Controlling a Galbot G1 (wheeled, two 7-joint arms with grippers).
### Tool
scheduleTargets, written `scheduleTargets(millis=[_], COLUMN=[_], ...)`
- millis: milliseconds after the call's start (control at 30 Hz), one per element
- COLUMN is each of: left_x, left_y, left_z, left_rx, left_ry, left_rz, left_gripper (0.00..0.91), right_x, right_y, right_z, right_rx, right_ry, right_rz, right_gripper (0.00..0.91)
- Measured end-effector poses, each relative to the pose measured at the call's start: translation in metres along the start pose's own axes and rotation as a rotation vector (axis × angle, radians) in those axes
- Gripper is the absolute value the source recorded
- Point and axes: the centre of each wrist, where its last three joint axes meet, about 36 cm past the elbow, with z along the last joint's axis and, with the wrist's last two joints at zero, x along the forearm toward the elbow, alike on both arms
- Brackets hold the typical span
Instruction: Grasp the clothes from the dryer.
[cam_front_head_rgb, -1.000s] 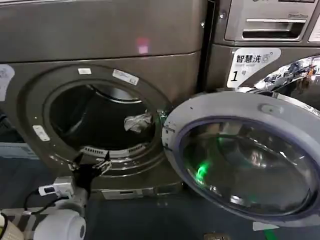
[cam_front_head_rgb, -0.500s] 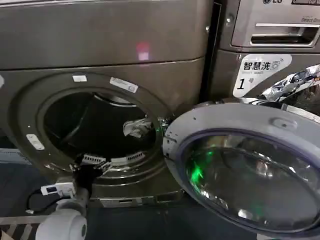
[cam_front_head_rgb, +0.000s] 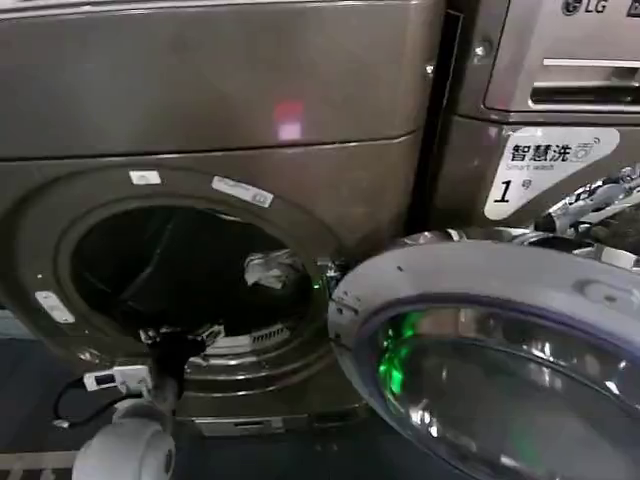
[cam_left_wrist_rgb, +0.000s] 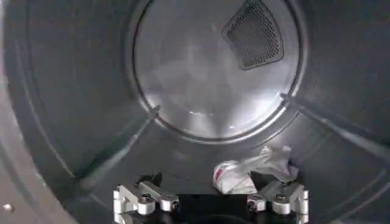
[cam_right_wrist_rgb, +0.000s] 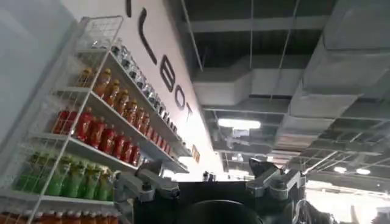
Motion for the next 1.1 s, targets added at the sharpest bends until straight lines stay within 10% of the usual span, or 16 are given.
scheduleTargets(millis=[1100], left_x=[-0.149], left_y=[-0.002], left_z=[-0.005], left_rx=[0.023], left_ry=[0.082], left_rz=[0.017], left_gripper=[0.907], right_x=[0.000], right_y=[0.000], right_z=[-0.002], right_rx=[-0.009], right_ry=[-0.030], right_rz=[-0.014], right_gripper=[0.907])
